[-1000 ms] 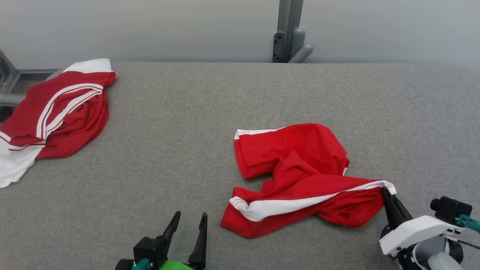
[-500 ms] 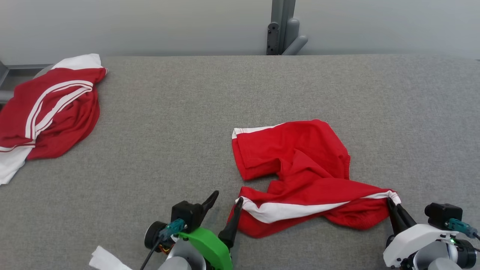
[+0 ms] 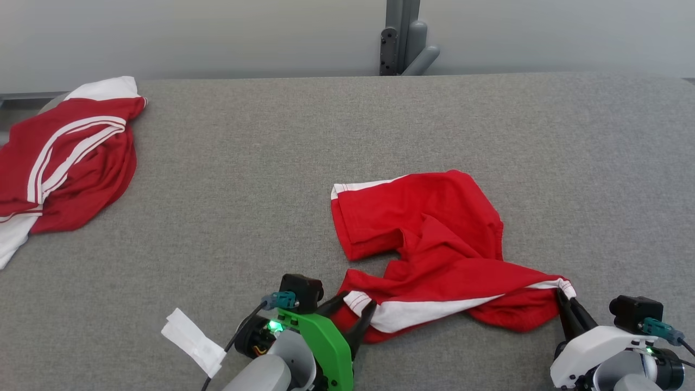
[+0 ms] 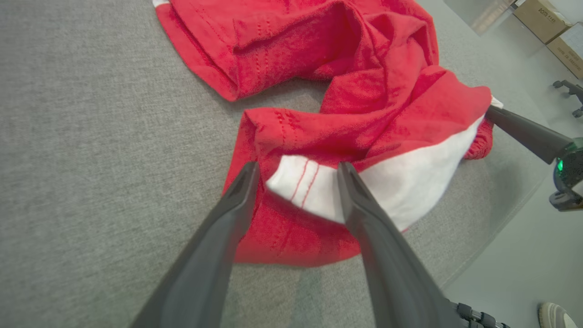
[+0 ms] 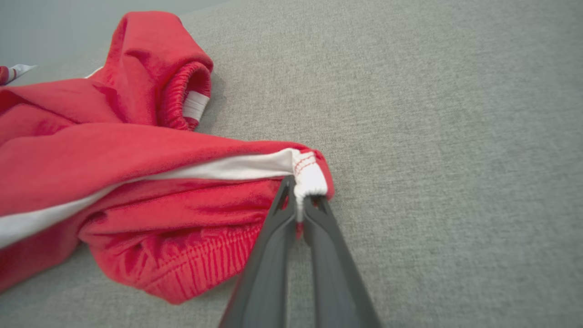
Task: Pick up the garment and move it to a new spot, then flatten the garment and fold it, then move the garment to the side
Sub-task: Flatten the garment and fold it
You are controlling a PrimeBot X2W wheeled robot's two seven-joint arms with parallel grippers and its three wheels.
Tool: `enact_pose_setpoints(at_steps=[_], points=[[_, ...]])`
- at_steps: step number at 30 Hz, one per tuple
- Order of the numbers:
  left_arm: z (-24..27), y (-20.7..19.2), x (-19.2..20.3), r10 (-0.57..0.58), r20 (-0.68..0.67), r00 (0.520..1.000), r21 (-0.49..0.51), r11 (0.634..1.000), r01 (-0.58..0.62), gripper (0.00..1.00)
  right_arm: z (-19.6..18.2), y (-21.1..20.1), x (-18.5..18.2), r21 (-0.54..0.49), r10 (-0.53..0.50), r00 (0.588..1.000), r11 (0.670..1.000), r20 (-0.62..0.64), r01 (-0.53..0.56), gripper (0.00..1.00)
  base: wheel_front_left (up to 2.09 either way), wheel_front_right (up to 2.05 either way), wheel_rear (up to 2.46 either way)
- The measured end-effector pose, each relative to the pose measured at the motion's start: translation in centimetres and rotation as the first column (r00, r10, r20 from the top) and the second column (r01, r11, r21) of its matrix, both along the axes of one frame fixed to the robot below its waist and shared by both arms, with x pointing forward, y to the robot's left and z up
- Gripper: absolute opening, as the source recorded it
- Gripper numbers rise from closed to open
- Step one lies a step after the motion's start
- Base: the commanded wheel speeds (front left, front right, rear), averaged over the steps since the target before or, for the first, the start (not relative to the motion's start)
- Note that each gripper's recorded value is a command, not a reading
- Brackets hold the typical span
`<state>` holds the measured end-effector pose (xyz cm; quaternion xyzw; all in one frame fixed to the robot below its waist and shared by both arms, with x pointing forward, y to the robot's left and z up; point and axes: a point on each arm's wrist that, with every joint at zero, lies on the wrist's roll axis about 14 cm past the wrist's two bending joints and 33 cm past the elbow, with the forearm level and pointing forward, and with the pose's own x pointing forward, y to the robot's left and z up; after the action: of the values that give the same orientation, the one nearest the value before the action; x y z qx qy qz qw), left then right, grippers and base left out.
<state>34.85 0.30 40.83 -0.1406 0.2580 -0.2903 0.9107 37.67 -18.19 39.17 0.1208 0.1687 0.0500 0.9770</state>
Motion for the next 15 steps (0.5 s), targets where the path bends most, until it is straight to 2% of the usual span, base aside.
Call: enact_pose_setpoints(at_steps=[3, 4, 5, 8, 14, 15], points=[[0.2, -0.4, -0.4, -0.018, -0.031, 0.999, -0.032, 0.999, 0.017, 0.69, 0.0, 0.0, 0.1, 0.001, -0.002, 1.000, 1.000, 0.001, 0.002, 0.00, 0.00, 0.00, 0.00], [0.2, -0.3, -0.4, -0.029, -0.034, 0.999, -0.024, 0.999, 0.028, 0.50, -0.1, 0.0, 0.0, 0.001, -0.002, 1.000, 1.000, -0.001, 0.002, 0.00, 0.00, 0.00, 0.00], [0.2, -0.2, -0.4, -0.036, -0.031, 0.999, -0.015, 0.999, 0.036, 0.43, -0.1, 0.0, 0.0, 0.001, -0.002, 1.000, 1.000, -0.001, 0.002, 0.00, 0.00, 0.00, 0.00], [-0.1, 0.0, -0.5, -0.061, -0.045, 0.997, 0.008, 0.998, 0.061, 0.00, -0.1, 0.0, 0.1, 0.001, -0.002, 1.000, 1.000, -0.001, 0.002, 0.00, 0.00, 0.00, 0.00], [-1.0, -0.5, -2.0, -0.126, -0.106, 0.986, 0.030, 0.991, 0.130, 0.00, 0.0, -0.1, 0.1, 0.000, -0.002, 1.000, 1.000, 0.003, 0.002, 0.00, 0.00, 0.00, 0.00], [-1.0, -0.6, -2.2, -0.135, -0.112, 0.985, 0.032, 0.990, 0.139, 0.12, 0.0, -0.1, 0.1, 0.000, -0.003, 1.000, 1.000, 0.005, 0.003, 0.00, 0.00, 0.00, 0.00]])
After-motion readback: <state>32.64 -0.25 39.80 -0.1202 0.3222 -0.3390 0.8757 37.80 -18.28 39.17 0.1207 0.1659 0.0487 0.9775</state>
